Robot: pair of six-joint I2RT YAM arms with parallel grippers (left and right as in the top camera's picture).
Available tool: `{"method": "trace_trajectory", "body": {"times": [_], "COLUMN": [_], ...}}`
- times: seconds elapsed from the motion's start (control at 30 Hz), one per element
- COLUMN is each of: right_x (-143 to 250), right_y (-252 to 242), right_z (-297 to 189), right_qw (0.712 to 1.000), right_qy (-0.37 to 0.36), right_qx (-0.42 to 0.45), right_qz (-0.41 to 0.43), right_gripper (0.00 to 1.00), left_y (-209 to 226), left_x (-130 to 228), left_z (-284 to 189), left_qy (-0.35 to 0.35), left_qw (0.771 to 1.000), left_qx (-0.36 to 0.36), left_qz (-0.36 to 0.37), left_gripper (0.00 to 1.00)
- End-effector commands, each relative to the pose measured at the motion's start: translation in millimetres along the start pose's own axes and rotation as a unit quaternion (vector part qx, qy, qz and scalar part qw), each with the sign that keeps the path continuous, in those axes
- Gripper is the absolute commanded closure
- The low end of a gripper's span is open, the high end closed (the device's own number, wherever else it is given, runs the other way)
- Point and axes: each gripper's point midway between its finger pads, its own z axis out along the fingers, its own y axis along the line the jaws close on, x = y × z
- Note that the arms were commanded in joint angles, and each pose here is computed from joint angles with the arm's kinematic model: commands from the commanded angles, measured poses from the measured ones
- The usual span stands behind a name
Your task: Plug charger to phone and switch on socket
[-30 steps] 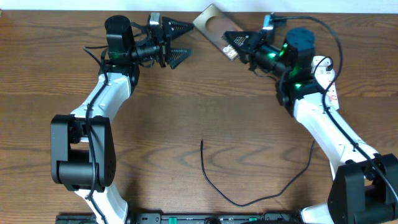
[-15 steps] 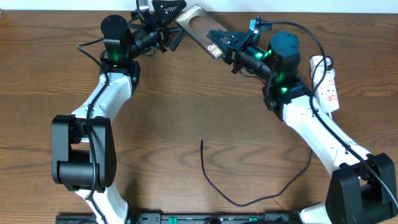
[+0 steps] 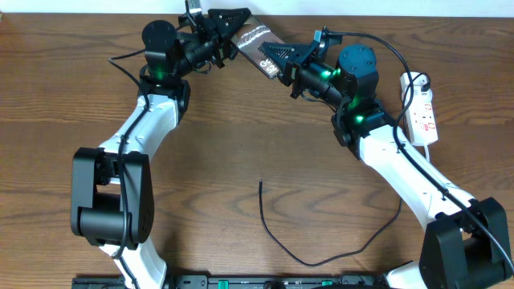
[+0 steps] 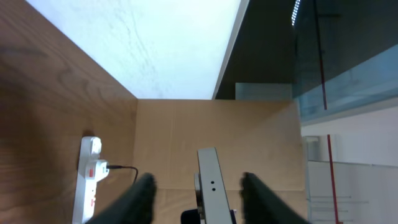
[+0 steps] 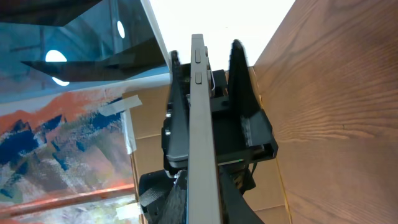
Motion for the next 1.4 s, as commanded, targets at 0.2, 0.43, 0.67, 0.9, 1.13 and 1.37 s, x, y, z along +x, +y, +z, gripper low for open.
{"method": "trace_trajectory", "body": {"times": [0.2, 0.43, 0.67, 0.9, 1.13, 1.37], "right_x": [10.2, 12.5, 12.5, 14.1, 16.7, 26.7], "right_y": [14.6, 14.2, 14.3, 13.8, -9.2, -87.4], "right_z": [2.9, 3.7, 3.7, -1.3, -5.0, -9.3], "right_qw": [1.0, 1.0, 1.0, 0.997, 0.987, 0.965], "right_qy": [0.009, 0.012, 0.012, 0.038, 0.064, 0.066], "right_qx": [-0.016, -0.016, -0.016, -0.015, 0.023, 0.173], "right_qz": [-0.007, -0.008, -0.016, -0.068, -0.147, -0.187], "right_gripper": [0.99, 0.93, 0.01, 0.01, 0.01, 0.01], "left_y": [-17.8, -17.8, -17.8, -19.7, -21.7, -18.6], "left_x": [-1.1, -1.6, -2.5, -45.7, -96.2, -80.5], "left_z": [-0.4, -0.4, -1.9, -43.2, -122.3, -144.7], "left_qy": [-0.005, -0.006, -0.005, -0.036, -0.058, 0.013], "left_qw": [1.0, 1.0, 1.0, 0.999, 0.998, 1.0], "left_qx": [0.015, 0.015, 0.014, 0.012, 0.003, -0.009], "left_qz": [0.016, 0.016, 0.017, 0.015, 0.004, 0.022], "left_gripper": [0.92, 0.92, 0.93, 0.93, 0.92, 0.93]}}
